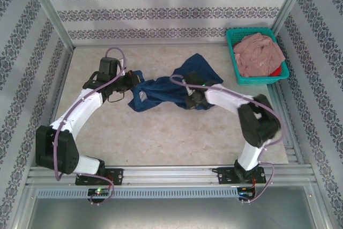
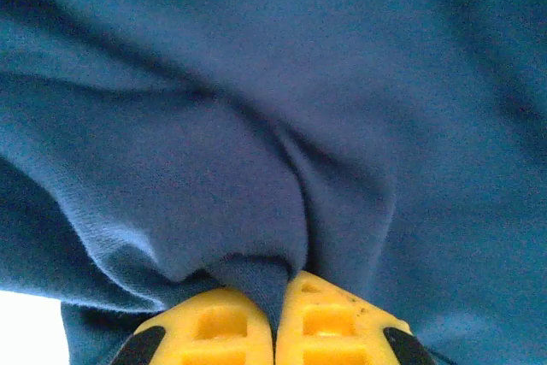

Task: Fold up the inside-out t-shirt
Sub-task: Flatten out the T-shirt at the center of the table.

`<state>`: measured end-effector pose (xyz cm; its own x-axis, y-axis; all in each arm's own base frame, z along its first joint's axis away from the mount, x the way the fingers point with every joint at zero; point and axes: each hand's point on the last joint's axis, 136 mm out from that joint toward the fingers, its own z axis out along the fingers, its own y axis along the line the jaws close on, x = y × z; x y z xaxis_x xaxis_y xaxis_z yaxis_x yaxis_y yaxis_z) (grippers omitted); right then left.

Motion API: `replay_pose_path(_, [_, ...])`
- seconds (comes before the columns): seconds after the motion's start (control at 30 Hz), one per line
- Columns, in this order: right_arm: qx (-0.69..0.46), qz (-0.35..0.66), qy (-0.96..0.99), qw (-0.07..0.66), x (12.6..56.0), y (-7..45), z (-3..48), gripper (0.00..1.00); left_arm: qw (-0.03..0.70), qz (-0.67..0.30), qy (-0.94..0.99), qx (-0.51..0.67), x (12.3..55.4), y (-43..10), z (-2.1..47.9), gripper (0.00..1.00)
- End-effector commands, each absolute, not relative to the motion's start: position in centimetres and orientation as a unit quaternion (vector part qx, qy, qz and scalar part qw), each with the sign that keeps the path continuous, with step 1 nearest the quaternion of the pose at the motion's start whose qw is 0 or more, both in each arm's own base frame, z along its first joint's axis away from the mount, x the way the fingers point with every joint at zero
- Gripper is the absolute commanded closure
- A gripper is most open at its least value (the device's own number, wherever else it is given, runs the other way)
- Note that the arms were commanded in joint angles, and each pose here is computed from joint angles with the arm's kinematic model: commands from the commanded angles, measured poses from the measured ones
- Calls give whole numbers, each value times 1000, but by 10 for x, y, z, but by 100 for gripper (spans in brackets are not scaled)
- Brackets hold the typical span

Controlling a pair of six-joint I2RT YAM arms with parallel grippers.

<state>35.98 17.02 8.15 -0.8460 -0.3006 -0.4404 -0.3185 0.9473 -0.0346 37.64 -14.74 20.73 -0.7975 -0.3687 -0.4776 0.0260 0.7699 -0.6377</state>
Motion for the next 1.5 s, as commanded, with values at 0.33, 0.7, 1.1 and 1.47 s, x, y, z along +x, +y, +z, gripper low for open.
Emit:
replay_pose_path(0.33, [-46,56,939,335,408,105,192,41,207,-438,873,59,325,-274,213,64])
replay_pose_path(0.7, [-283,136,915,253,248,274,123,33,272,-267,922,-71,334,-153,171,40])
replay_pose_path(1.1, [-316,90,932,151,241,320,33,57,283,-228,921,-141,326,-103,151,40])
replay_pose_path(1.47, [-219,289,892,269,288,290,193,100,299,-295,899,-123,324,-123,156,40])
